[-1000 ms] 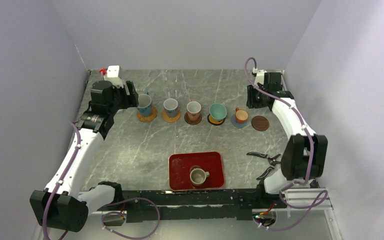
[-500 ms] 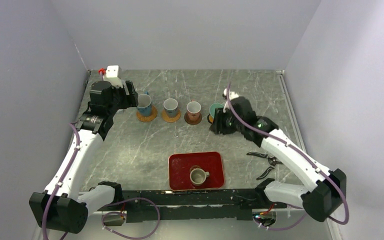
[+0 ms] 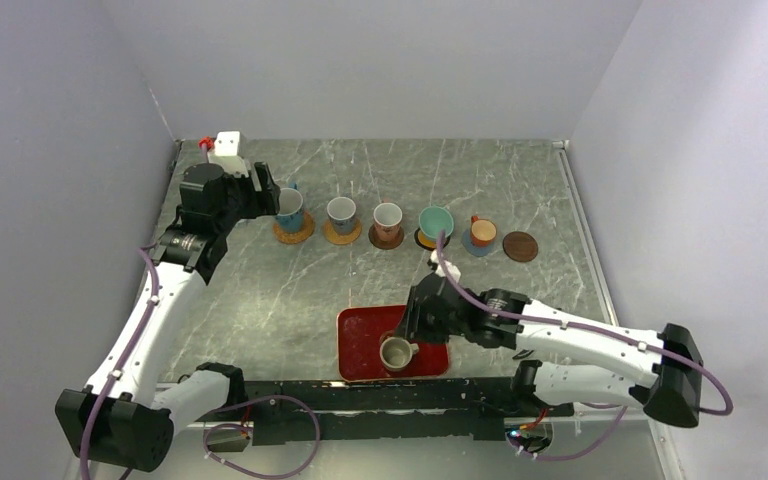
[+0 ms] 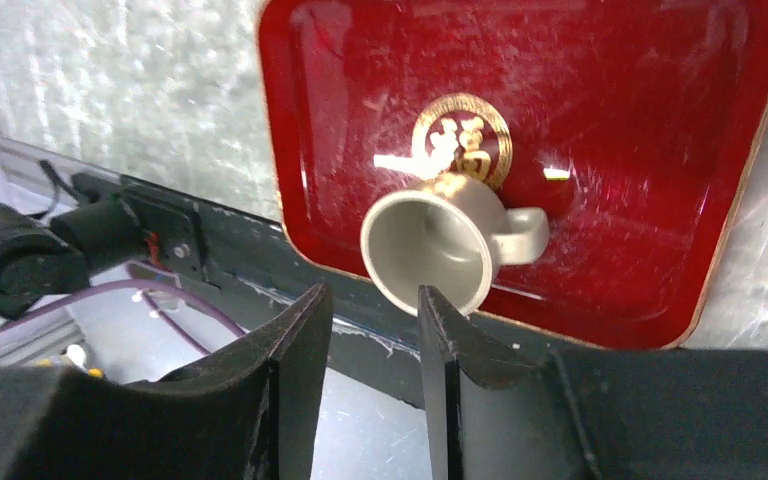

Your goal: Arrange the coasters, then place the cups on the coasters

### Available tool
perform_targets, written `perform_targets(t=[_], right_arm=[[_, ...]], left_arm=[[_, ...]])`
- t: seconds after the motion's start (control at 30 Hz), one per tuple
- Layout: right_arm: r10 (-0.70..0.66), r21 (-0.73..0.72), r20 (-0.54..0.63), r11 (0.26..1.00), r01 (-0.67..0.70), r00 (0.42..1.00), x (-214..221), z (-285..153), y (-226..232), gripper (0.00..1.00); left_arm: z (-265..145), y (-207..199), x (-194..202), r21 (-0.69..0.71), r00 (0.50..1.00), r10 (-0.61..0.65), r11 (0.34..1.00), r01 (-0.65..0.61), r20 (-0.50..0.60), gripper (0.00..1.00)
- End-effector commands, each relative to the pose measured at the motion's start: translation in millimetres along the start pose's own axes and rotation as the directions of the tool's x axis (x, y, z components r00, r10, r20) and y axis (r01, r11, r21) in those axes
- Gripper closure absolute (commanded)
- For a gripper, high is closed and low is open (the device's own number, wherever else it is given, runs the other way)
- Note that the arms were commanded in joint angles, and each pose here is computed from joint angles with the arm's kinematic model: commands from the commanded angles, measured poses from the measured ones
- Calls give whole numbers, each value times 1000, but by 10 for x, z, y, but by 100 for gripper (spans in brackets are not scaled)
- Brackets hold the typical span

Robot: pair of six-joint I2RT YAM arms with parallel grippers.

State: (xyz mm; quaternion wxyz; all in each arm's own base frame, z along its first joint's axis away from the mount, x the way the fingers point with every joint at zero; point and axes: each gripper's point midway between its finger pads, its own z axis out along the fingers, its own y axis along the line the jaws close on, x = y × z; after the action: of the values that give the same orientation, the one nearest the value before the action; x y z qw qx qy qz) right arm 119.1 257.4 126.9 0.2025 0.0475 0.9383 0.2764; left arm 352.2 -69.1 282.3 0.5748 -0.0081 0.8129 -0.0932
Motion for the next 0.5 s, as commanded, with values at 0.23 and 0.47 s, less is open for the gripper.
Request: perform_targets(t=[0.23,0.47], right_arm=[[26,160,18,987,-29,999,259,100,-110,54],[6,153,21,988,-9,1000,293,194,-157,52]], left_arm=[[-124,-171,-220,59,998,-11,998,7,69,20],[-120,-170,-217,56,998,-7,998,3,68,20]])
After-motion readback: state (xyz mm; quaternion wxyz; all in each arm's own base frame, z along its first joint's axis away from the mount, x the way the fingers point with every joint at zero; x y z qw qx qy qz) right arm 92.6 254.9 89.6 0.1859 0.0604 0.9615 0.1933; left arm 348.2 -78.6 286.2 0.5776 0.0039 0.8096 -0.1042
